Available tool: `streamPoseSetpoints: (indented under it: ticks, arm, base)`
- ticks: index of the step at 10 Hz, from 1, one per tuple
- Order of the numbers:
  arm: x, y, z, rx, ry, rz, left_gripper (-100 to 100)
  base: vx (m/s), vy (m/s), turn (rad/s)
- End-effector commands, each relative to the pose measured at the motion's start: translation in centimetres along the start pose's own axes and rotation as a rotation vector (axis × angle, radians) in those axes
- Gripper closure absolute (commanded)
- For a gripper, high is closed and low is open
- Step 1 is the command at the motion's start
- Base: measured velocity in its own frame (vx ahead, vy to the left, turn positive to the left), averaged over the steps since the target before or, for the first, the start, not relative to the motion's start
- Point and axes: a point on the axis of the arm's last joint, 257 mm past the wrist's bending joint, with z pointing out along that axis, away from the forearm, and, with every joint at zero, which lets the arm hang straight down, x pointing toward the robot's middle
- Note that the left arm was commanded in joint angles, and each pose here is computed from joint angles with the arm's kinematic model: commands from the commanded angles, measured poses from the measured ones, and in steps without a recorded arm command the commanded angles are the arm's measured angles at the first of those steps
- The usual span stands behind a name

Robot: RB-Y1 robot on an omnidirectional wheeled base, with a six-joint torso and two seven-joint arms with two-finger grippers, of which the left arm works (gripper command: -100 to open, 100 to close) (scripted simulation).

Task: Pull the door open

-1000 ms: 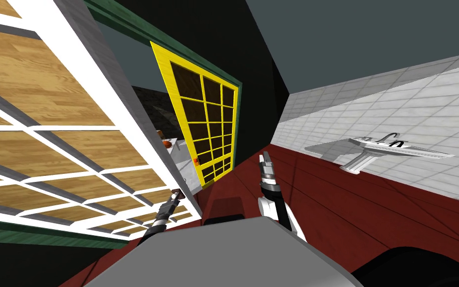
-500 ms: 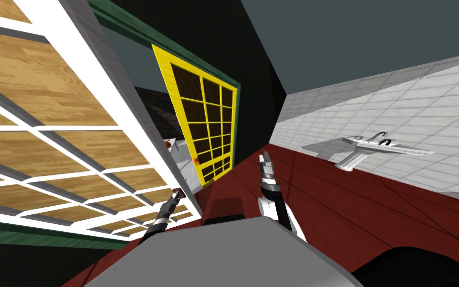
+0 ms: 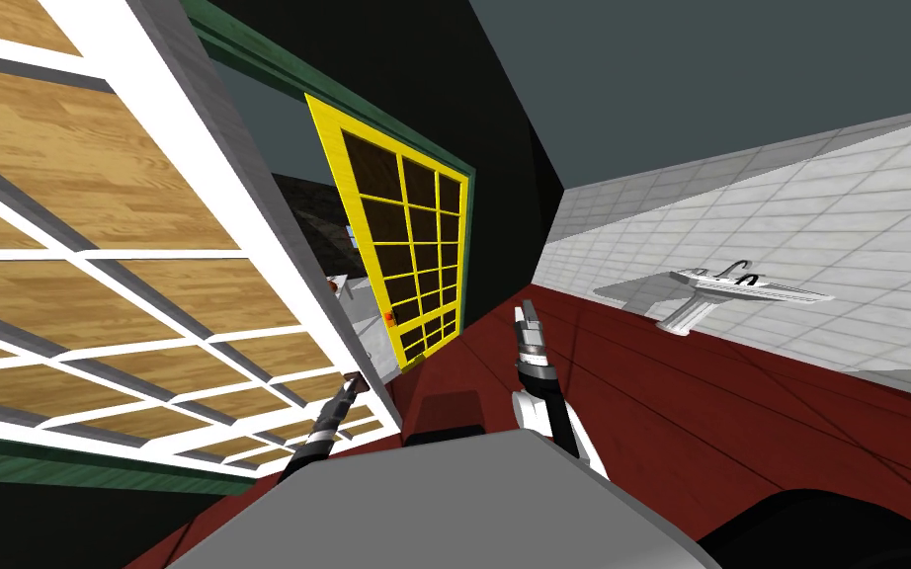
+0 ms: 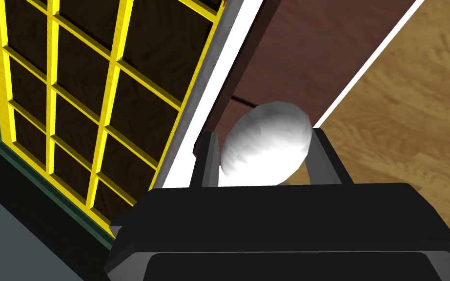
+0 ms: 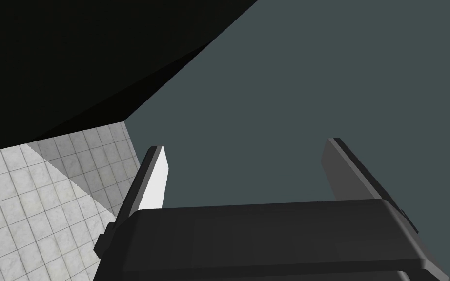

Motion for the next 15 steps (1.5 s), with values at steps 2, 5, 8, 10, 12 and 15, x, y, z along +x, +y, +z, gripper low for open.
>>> streamPoseSetpoints:
  ticks: [2, 5, 8, 10, 12, 15]
  arm:
    - [0.0, -0.1, 0.14, 0.0, -0.003, -0.073, 100]
    - [0.0, -0.2, 0.4, -0.001, -0.008, -0.167, 100]
    - [0.0, -0.3, 0.67, -0.002, -0.013, -0.26, 100]
    - [0.0, -0.4, 0.8, -0.003, -0.015, -0.31, 100]
    - [0.0, -0.5, 0.93, -0.003, -0.017, -0.358, 100]
    - [0.0, -0.6, 1.21, -0.004, -0.022, -0.457, 100]
  base:
    - [-0.034, 0.018, -0.034]
    - [-0.038, 0.017, -0.035]
    - [-0.032, 0.014, -0.03]
    - [-0.045, 0.019, -0.041]
    - [-0.028, 0.016, -0.027]
    - [-0.04, 0.017, -0.043]
